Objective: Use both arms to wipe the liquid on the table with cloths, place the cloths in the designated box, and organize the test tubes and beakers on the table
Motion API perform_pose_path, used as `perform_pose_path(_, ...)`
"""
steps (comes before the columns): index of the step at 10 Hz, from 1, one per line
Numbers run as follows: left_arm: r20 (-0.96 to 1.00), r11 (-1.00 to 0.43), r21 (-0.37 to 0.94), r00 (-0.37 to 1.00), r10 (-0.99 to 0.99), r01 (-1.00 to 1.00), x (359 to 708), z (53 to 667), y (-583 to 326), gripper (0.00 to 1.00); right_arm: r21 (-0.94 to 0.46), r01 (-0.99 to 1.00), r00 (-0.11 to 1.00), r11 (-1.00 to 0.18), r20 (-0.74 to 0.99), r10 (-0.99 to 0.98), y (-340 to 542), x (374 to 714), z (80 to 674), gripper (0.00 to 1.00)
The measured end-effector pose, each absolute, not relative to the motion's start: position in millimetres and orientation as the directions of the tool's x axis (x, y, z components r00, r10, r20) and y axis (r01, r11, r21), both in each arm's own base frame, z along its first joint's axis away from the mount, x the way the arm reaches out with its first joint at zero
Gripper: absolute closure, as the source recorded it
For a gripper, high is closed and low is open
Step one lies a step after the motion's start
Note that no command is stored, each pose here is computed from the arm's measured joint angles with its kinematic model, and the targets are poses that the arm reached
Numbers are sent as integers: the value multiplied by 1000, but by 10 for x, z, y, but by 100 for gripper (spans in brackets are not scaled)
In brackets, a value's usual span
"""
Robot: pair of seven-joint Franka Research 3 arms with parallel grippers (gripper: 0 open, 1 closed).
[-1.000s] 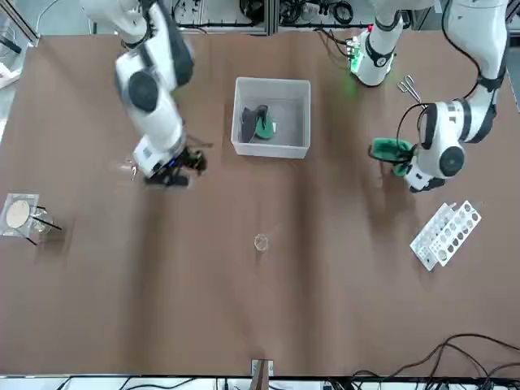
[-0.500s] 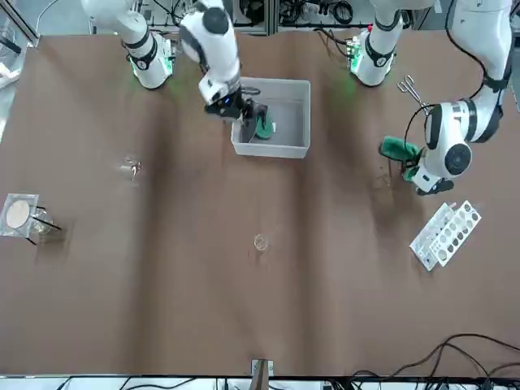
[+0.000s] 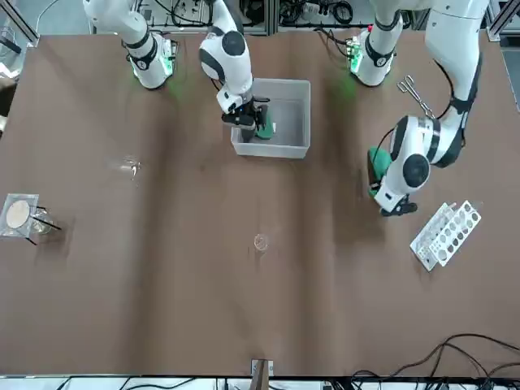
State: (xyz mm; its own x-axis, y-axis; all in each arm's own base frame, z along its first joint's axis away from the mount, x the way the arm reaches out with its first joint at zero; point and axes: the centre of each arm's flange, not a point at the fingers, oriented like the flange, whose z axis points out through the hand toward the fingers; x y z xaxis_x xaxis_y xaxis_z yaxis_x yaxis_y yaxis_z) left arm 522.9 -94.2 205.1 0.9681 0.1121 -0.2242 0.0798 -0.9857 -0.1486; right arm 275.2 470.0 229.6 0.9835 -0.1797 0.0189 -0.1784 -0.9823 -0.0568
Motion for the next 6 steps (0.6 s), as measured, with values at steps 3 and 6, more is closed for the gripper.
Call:
perform_pose_path(3,-130,-985,-78,978,161,152,5377,2466,-1923,96,-45,-158,987,-986,12,-158,4849,2654,2151,0)
perform_pose_path(6,-163,-981,-90,970,183,170,5247,2353,-2096,96,-23,-153,988,-988,4,-153,4896,2624,1944,2)
